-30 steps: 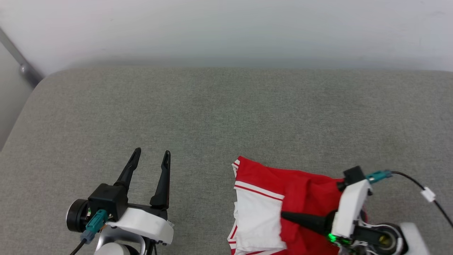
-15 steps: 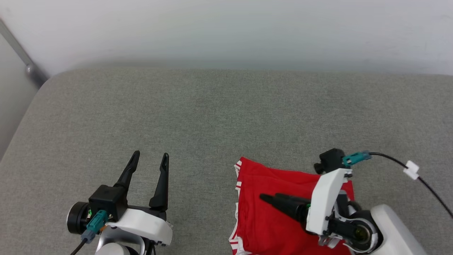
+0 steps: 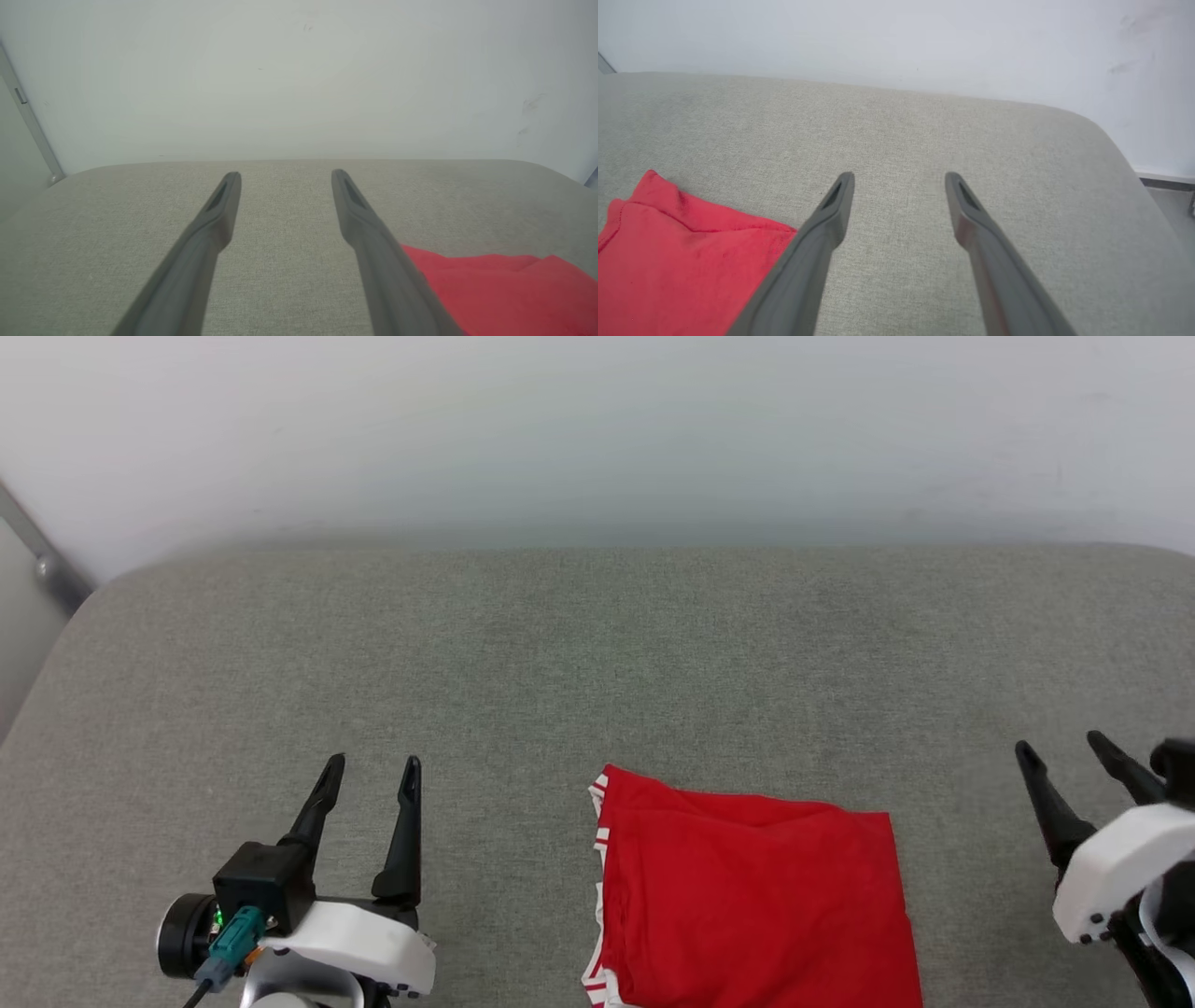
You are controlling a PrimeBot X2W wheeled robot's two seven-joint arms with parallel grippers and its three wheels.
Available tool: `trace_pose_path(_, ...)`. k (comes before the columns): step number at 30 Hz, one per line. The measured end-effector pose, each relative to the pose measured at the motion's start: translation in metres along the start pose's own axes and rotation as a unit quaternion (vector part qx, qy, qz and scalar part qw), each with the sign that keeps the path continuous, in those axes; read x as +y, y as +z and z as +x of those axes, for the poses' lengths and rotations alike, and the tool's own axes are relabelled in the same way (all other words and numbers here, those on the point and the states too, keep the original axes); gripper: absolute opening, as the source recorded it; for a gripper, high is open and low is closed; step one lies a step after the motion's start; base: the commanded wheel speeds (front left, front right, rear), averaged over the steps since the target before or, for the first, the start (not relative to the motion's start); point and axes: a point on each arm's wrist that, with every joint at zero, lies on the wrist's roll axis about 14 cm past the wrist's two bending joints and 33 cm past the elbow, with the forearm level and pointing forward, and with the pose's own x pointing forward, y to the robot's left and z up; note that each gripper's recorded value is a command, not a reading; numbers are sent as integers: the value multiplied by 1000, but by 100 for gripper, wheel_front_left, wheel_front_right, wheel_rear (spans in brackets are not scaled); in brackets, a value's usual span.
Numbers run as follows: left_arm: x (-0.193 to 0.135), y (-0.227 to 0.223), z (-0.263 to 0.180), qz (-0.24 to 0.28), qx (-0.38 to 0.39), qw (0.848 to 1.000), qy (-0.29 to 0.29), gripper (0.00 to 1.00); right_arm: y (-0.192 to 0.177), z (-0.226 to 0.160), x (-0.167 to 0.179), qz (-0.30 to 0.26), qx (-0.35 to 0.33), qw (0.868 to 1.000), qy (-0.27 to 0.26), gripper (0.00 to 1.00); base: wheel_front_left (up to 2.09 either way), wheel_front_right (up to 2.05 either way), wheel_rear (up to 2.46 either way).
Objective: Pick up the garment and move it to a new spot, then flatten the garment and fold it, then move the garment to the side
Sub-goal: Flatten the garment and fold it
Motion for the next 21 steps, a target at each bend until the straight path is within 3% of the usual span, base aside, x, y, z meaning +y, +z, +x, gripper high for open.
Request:
trace_pose_path(4,5,1,-4,4,-2,1000,8,100,18,-24,-11,-4,-68,997,-34,100,0,0,0)
trace_pose_path(9,6,-2,-12,5,3,1000,12,100,28,-53,1,25,-124,991,-38,100,0,0,0)
trace_pose_path(21,10,-8,-21,7,14,1000,20,100,29,-71,24,67,-147,986,-26,100,0,0,0)
